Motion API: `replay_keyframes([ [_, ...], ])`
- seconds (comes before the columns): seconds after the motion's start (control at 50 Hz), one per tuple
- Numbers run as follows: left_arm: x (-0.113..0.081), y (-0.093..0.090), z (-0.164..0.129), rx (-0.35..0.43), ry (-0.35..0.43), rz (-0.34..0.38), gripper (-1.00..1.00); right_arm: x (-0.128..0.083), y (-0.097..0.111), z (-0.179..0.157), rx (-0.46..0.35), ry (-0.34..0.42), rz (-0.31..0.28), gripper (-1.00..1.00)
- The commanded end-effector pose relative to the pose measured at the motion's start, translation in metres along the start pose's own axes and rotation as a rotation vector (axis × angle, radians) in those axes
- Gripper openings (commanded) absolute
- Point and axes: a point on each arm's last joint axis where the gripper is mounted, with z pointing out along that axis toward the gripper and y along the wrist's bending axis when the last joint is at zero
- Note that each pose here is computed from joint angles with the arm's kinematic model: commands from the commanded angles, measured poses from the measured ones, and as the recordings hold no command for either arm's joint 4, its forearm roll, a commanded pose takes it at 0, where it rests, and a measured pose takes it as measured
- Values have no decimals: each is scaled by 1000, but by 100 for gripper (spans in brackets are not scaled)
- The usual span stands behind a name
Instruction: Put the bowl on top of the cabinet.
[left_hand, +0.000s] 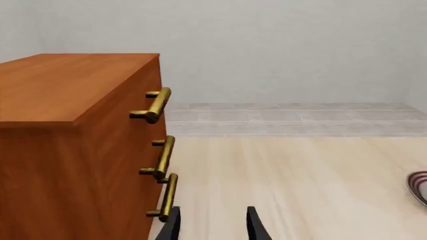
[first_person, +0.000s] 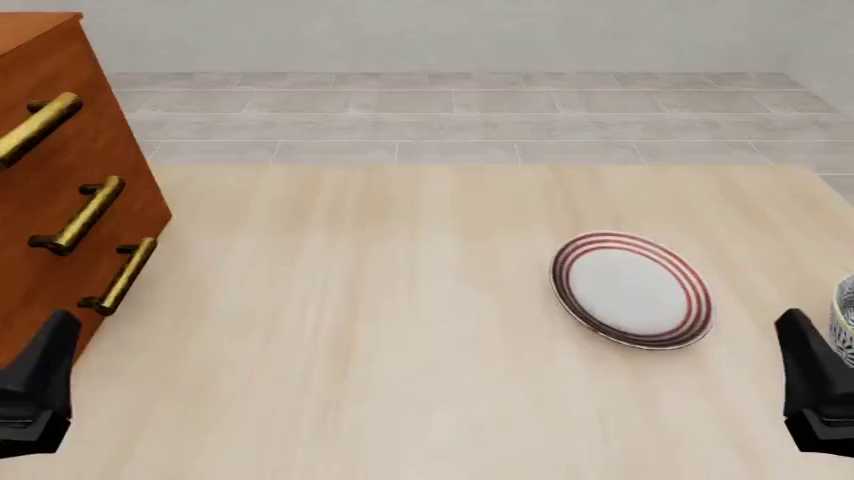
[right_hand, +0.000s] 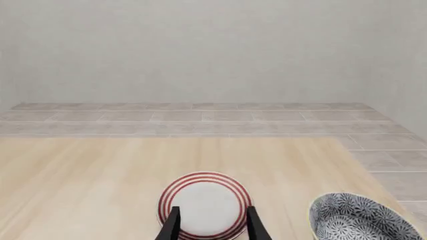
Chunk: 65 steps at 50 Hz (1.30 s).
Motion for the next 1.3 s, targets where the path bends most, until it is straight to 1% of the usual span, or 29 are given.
replay_keyframes([
  [0.02,-1,0,0,-7,0,1,100,0,0,0,-1,0,-1,100],
  [0.46,-1,0,0,-7,2,1,100,1,0,0,2,1,-4,100],
  [0.48,-1,0,0,3,2,0,100,1,1,0,-14,1,9,100],
  [0.5,-1,0,0,1,2,0,100,1,-1,0,10,12,22,100],
  [0.52,-1,0,0,1,2,1,100,-3,-1,0,11,6,23,100],
  [0.54,-1,0,0,1,2,1,100,-7,0,0,7,3,61,100],
  [0.58,-2,0,0,2,-3,7,100,-20,0,-2,7,4,22,100],
  [0.6,-2,0,0,2,-4,8,100,-27,0,-3,1,13,27,100],
  [0.62,-1,0,0,2,-1,4,100,-28,0,-2,1,31,33,100],
  [0.66,-1,0,0,2,-3,6,100,-36,0,1,-7,58,-1,100],
  [0.68,-1,0,0,2,-2,6,100,-39,0,3,-6,78,16,100],
  [0.7,-1,0,1,1,3,0,100,-43,0,4,-7,86,-3,100],
  [0.74,-1,0,1,1,3,0,100,-48,1,3,-13,86,-12,100],
  [0.76,-1,0,0,2,-2,5,100,-53,1,4,-14,90,-37,100],
  [0.78,-1,0,0,2,0,3,100,-57,1,6,-16,105,-14,100],
  [0.82,-1,0,0,2,-1,4,100,-69,1,5,-15,99,-47,100],
  [0.86,-1,0,0,2,2,1,100,-77,1,8,-21,114,-52,100],
  [0.9,-1,0,0,2,-1,4,100,-84,1,12,-18,142,-92,100],
  [0.96,-1,0,0,2,1,1,100,-89,2,14,-32,160,-76,100],
  [0.98,-1,0,0,1,2,1,100,-91,2,16,-31,172,-82,100],
  [1.0,-2,0,0,2,-1,4,100,-92,2,20,-39,204,-78,100],
  [1.02,-1,0,0,2,0,3,100,-95,2,19,-40,204,-85,100],
  [1.04,-1,0,0,2,2,1,100,-99,2,20,-34,212,-115,100],
  [1.06,-1,0,0,2,1,2,100,-101,2,21,-34,218,-125,100],
  [1.08,-2,0,0,2,0,3,100,-105,2,21,-38,226,-111,100],
  [1.14,-2,0,0,1,2,1,100,-115,1,25,-33,249,-164,100],
  [1.18,-1,0,0,2,1,2,100,-125,1,29,-34,282,-166,100],
  [1.26,-1,0,0,2,1,3,100,-136,0,33,-31,306,-179,100],
  [1.3,-1,0,0,2,1,2,100,-145,-1,35,-16,301,-203,100],
])
